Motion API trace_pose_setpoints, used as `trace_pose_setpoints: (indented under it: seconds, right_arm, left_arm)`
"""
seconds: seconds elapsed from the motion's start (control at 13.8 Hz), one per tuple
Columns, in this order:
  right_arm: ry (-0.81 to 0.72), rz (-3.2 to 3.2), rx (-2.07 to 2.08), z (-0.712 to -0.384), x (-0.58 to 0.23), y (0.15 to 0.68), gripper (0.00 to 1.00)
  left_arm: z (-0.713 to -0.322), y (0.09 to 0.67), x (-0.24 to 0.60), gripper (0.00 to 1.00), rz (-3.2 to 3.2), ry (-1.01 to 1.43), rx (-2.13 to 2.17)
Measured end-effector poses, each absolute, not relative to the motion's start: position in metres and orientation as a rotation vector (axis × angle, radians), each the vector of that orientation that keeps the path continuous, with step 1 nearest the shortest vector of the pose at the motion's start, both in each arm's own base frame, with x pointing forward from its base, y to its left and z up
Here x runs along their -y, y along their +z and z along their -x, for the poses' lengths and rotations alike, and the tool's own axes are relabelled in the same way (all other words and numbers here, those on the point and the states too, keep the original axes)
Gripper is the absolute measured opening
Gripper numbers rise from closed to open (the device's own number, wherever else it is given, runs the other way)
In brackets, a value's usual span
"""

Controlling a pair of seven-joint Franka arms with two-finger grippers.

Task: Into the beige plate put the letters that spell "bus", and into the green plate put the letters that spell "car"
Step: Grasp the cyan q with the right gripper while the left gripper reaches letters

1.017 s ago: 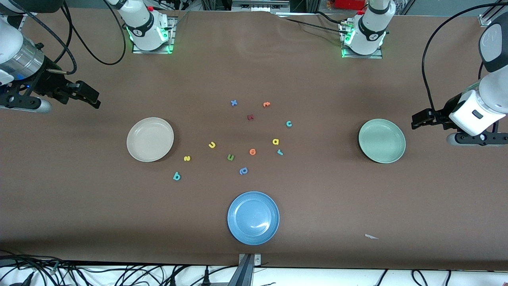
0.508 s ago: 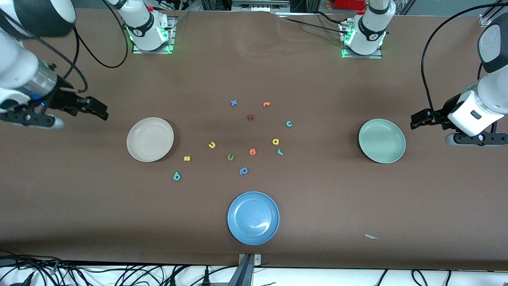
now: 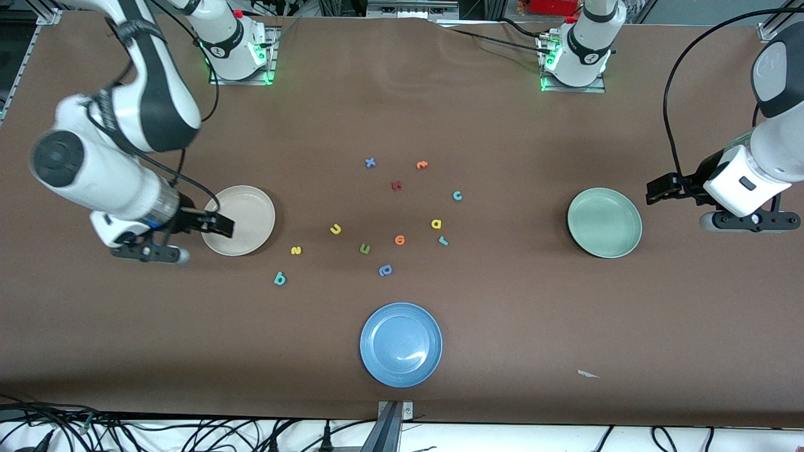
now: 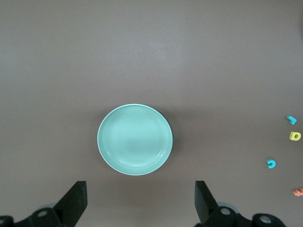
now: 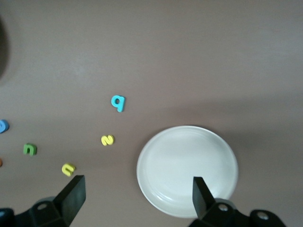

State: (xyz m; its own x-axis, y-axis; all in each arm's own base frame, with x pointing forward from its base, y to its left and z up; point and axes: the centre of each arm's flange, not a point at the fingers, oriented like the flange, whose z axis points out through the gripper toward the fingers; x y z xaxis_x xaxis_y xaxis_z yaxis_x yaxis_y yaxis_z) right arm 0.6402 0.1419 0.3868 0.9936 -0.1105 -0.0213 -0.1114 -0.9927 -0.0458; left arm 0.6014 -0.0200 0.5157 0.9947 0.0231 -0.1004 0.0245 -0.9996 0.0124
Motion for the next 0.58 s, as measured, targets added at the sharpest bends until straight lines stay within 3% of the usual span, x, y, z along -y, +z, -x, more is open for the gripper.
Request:
trace_pose_setpoints:
  seconds: [0.58]
  right_arm:
    - [-0.142,3.126,-0.225,-0.658,-0.199,0.243,0.96]
  left_arm:
    - [-0.603,0.475,0.113,1.00,-3.073,-0.271,-0.240]
